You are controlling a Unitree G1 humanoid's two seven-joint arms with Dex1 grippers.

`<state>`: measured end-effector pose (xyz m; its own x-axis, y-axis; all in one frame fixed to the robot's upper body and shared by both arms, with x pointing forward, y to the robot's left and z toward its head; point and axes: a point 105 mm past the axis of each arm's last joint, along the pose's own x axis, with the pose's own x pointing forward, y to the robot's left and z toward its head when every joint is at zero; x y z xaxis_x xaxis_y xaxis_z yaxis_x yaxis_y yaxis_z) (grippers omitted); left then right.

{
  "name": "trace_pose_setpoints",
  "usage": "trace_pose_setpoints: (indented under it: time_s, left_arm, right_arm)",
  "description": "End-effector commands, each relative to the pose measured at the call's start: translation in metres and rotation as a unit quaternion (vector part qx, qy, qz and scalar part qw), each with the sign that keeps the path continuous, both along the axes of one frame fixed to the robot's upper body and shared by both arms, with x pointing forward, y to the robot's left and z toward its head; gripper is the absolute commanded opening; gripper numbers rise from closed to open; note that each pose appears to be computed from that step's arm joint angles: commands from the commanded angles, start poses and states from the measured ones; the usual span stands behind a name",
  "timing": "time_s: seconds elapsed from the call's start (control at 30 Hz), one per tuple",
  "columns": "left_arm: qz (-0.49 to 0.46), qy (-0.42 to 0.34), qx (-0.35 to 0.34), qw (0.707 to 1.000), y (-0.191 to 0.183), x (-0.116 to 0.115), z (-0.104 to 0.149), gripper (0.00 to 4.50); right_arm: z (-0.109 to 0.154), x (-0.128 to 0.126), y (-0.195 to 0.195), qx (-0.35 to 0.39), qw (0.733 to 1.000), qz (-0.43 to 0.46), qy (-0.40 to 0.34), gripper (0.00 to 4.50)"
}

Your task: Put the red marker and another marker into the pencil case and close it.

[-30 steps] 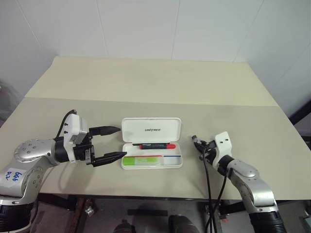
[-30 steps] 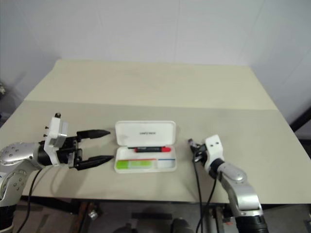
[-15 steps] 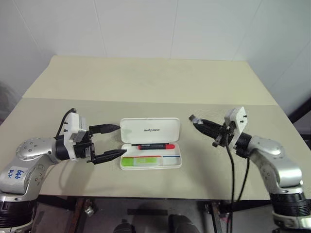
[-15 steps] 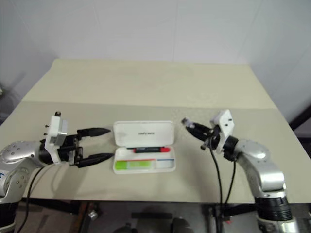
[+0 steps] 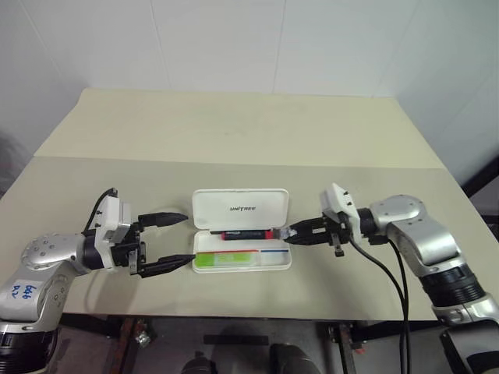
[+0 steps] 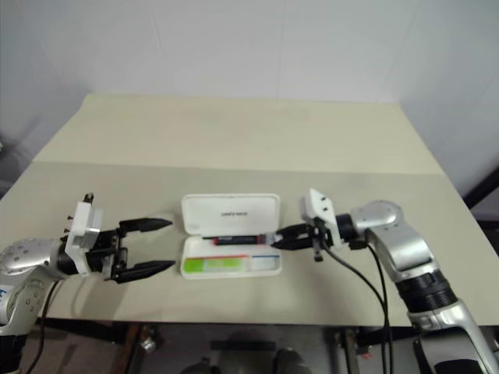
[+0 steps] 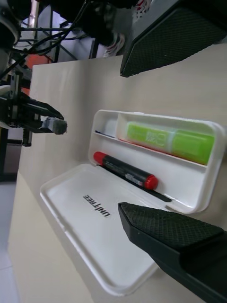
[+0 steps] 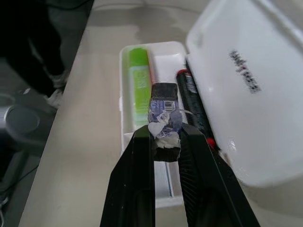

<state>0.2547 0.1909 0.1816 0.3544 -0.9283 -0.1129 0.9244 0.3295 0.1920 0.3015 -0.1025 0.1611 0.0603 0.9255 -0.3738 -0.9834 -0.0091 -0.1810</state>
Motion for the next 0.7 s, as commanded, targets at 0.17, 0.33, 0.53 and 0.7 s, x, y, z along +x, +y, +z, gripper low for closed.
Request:
trace_pose_setpoints:
  time_s: [0.17, 0.33, 0.53, 0.7]
  left_arm:
    - [0.023, -0.024, 0.008, 0.999, 0.008, -0.006, 0.006, 4.5]
    - [0.026, -0.025, 0.008, 0.999, 0.007, -0.006, 0.007, 4.5]
    - [0.028, -0.028, 0.006, 0.999, 0.006, -0.004, 0.007, 4.5]
    - [0.03, -0.031, 0.005, 0.999, 0.006, -0.002, 0.008, 4.5]
  right_arm:
    - [-0.021, -0.001, 0.007, -0.027, 0.999, 0.017, 0.006, 0.35]
    - [-0.023, 0.002, 0.01, -0.029, 0.999, 0.015, 0.005, 0.35]
    - [-0.027, 0.008, 0.012, -0.041, 0.999, 0.001, 0.001, 1.69]
    - [-0.026, 0.008, 0.012, -0.039, 0.999, -0.001, -0.003, 3.46]
